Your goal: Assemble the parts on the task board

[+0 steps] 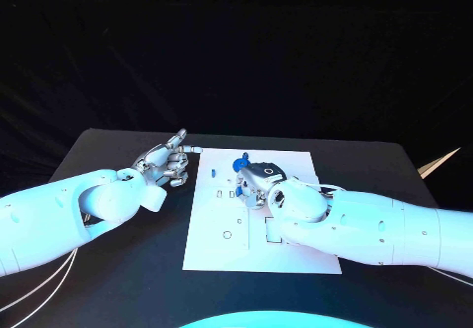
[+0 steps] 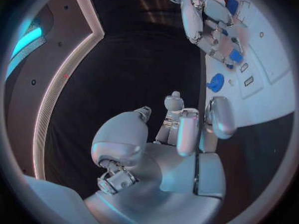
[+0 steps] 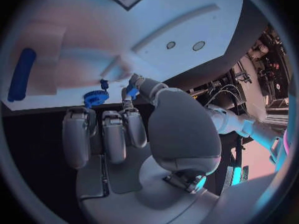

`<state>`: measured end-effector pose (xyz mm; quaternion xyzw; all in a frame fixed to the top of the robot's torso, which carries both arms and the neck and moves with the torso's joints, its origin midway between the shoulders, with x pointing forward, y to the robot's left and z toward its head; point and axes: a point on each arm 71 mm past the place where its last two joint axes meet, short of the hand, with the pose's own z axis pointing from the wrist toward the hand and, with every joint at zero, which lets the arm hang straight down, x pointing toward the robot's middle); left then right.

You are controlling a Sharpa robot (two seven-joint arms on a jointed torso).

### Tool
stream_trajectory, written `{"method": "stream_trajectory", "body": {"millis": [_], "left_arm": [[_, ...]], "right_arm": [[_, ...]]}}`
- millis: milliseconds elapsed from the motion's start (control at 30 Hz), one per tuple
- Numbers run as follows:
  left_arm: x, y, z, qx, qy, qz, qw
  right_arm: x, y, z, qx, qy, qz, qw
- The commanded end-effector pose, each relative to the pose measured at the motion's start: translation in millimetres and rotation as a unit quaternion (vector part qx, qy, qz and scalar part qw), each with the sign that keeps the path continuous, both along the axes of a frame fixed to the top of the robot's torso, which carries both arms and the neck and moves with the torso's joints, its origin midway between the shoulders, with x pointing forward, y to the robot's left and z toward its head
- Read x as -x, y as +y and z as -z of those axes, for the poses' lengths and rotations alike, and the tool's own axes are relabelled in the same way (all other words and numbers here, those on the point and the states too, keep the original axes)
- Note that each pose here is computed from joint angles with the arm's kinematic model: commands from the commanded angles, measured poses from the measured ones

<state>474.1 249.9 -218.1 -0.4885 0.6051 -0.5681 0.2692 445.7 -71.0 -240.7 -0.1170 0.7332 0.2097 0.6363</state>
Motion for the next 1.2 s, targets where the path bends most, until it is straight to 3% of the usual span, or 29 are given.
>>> {"method": "stream_trajectory", "body": {"millis": [33,1200], "left_arm": [[-0.3,-1.9,-1.4,0.002,-0.003,0.003,1.000],[0.4,-3.4,-1.4,0.005,-0.002,0.010,1.000]], "right_arm": [[1.2,0.8,0.7,0.006,0.001,-0.002,1.000],[1.5,3.2,3.4,0.018,0.000,0.003,1.000]]}}
